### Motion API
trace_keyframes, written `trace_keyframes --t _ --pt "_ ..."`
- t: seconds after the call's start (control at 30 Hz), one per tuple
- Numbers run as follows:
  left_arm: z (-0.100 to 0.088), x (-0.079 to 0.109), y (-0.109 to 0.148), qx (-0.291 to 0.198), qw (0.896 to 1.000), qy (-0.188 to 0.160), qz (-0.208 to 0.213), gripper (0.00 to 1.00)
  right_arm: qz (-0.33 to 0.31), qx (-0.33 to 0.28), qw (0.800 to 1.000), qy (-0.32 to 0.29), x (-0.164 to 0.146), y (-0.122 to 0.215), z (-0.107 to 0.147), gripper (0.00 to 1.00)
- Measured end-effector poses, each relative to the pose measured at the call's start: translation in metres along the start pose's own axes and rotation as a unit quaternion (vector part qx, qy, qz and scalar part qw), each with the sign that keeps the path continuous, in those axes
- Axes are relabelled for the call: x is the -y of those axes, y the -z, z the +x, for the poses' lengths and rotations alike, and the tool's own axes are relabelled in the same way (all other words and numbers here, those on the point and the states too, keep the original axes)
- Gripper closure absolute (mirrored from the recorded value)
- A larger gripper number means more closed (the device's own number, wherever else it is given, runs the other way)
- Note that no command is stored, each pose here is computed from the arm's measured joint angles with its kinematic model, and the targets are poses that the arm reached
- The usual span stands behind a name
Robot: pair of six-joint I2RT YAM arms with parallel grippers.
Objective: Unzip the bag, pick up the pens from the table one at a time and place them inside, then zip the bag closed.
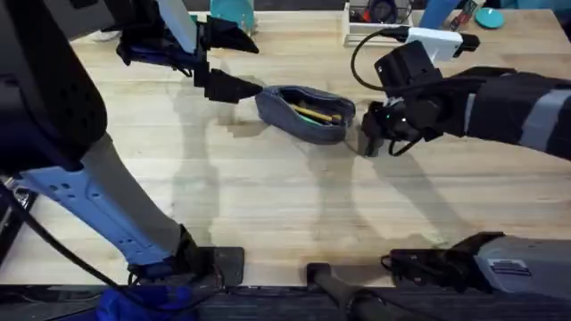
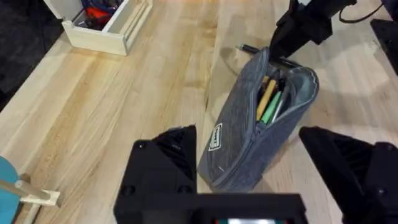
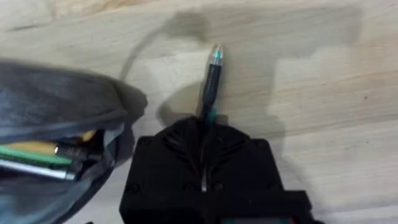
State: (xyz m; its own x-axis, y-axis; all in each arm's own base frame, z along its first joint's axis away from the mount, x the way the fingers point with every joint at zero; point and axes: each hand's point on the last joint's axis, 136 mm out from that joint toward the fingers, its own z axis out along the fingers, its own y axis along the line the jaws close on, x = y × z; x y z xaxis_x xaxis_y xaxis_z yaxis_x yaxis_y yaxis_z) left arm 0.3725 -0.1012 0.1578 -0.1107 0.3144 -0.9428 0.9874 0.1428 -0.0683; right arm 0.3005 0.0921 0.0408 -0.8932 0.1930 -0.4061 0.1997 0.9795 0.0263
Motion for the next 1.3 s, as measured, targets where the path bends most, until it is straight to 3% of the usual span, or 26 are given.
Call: trace_keyframes --t 0.1,0.27,0.6,0.73,0.87,1.13,1.3 --pt "0.000 0.000 0.000 0.000 1.000 0.000 0.000 0.007 -0.024 0.009 0.999 0.025 -0.006 0.015 -0.003 0.970" --pt "0.000 0.000 0.000 0.000 1.000 0.000 0.000 0.007 -0.063 0.086 0.993 0.057 -0.018 0.052 -0.037 0.971" --pt "0.000 -0.002 0.000 0.000 1.000 -0.007 -0.002 0.007 -0.085 0.203 0.956 0.195 -0.031 0.098 -0.076 0.970" --pt "0.000 -0.002 0.000 0.000 1.000 -0.007 -0.003 0.008 -0.091 0.243 0.931 0.257 -0.039 0.113 -0.087 0.970" --pt "0.000 -0.002 0.000 0.000 1.000 -0.007 -0.003 0.007 -0.137 0.277 0.893 0.328 -0.062 0.128 -0.090 0.970" --pt "0.000 -0.002 0.000 0.000 1.000 -0.007 -0.003 0.007 -0.247 0.299 0.799 0.460 -0.105 0.149 -0.065 0.970" --pt "0.000 -0.002 0.000 0.000 1.000 -0.007 -0.003 0.007 -0.277 0.292 0.770 0.494 -0.117 0.146 -0.052 0.970"
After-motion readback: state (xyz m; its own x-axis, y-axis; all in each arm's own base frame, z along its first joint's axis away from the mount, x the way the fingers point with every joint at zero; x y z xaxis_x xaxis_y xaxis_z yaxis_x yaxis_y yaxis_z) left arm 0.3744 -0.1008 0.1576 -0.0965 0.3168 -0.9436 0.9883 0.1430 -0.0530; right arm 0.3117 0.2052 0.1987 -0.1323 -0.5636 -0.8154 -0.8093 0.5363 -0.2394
